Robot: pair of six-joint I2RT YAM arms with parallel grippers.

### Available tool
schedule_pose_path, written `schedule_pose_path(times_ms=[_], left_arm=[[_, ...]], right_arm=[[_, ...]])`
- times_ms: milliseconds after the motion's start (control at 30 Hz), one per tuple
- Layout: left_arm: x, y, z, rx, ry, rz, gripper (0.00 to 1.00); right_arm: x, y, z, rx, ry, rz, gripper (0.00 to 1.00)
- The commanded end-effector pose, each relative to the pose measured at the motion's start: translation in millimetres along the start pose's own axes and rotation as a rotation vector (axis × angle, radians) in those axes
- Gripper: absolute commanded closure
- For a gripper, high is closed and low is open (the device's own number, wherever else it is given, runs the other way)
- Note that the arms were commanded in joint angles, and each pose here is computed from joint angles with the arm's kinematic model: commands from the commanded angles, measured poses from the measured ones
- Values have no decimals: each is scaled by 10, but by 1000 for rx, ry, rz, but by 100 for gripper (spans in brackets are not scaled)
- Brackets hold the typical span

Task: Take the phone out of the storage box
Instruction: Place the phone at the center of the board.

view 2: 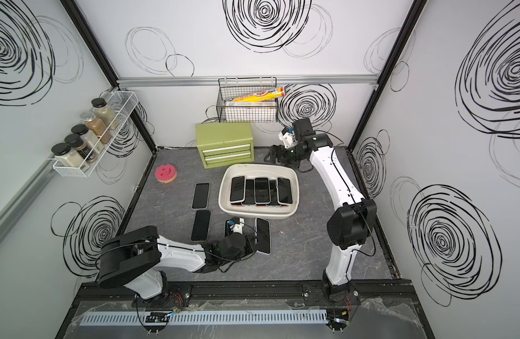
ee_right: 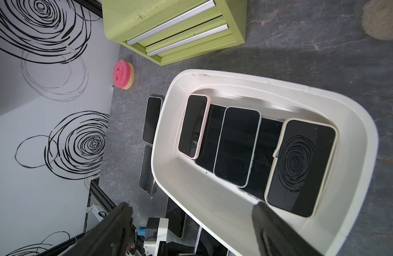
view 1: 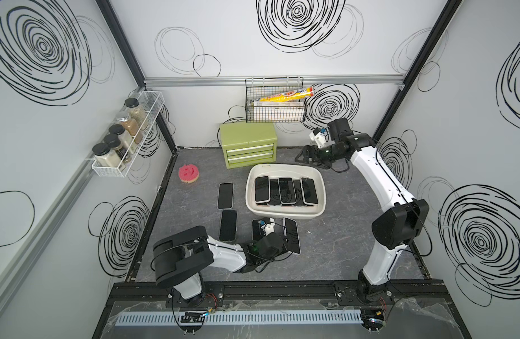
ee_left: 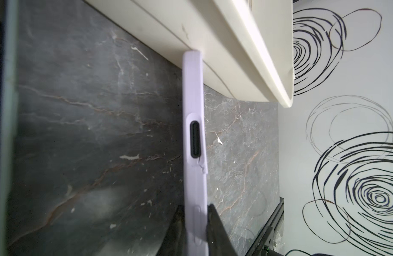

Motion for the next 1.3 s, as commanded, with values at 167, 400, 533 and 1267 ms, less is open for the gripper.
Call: schedule_pose_path(times_ms=[167,400,533,1267], left_arm=[[97,69,-37,-16,14,20,81],[89,89,20,20,24,66,56],[100,57,40,34,27,66,48],[675,-871,-256,146,134,59,2]], right_arm=[[-54,-38,-28,-21,-20,-3,11],[-175,3,-127,-40,-13,11,11],[-247,40,-192,-51,-5,18,11],[-484,916,-263,-403,-94,90,0]])
Point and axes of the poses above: each gripper's point midway between its finger pads, its own y axis out along the fingers, its own z axis along the line the jaws close on, x = y × z, the point moved 6 cm from there along -y, back along the fingers, and after that the axes turned 8 degrees about y, right-handed, at the moved point
